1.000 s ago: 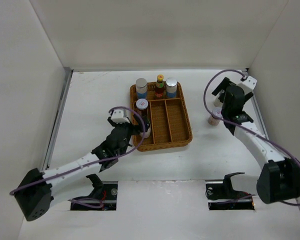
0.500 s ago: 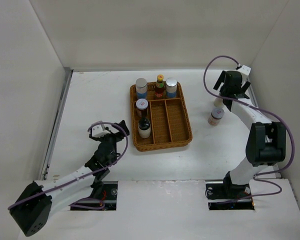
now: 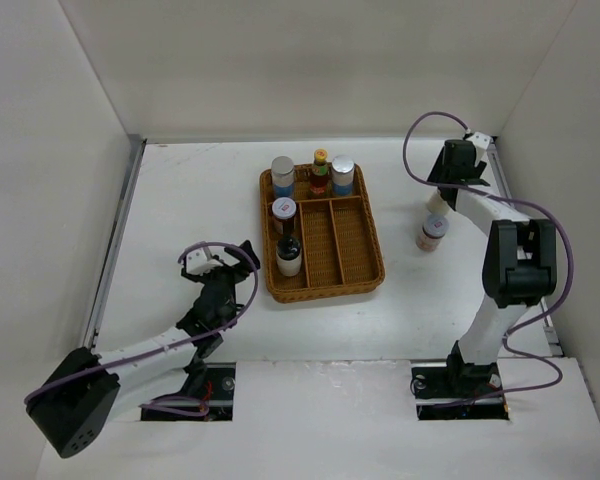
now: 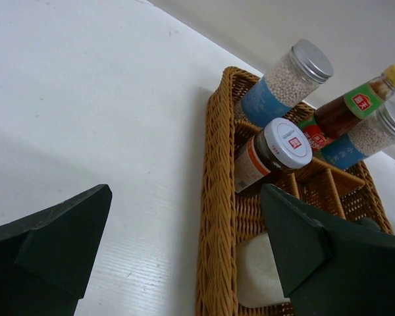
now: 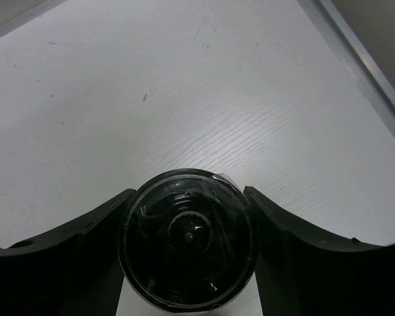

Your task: Organize the condiment bottles

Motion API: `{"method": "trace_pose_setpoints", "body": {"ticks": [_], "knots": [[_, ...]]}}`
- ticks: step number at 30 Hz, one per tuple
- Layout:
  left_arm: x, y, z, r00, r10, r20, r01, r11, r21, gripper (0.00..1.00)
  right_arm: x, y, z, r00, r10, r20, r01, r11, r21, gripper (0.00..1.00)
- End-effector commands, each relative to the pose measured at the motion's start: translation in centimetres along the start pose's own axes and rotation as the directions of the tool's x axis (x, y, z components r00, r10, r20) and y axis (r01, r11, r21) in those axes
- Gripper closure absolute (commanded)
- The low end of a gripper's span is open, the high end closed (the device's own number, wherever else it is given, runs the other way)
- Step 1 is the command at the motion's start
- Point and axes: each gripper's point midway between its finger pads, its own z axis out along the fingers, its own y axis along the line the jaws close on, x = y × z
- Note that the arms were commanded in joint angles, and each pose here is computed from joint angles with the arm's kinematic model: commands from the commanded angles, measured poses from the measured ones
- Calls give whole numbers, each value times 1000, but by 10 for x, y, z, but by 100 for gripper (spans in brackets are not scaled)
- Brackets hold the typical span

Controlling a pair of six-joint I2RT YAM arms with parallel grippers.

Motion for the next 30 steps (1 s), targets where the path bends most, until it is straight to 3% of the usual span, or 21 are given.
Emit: {"method": "trace_pose_setpoints", "body": {"ticks": [1, 7, 18, 23, 30], "knots": [[-5, 0, 2, 998, -55, 32, 56, 998, -5, 0, -76, 7, -29, 972, 77, 221, -73, 997, -27, 45], [1, 3, 6, 999, -40, 19, 40, 999, -22, 0, -123, 35, -111, 915, 96, 392, -48, 990, -131, 47], [1, 2, 6, 998, -61, 17, 61, 998, -16, 0, -49, 163, -214, 945, 105, 309, 71, 858, -508, 45], [4, 5, 8, 998, -57, 12, 57, 998, -29, 0, -23, 206, -220, 965, 86, 247, 85, 790, -607, 45], [7, 2, 9, 998, -57, -4, 57, 998, -10, 0, 5, 226, -198, 973, 62, 222, 88, 790, -606, 45]]}}
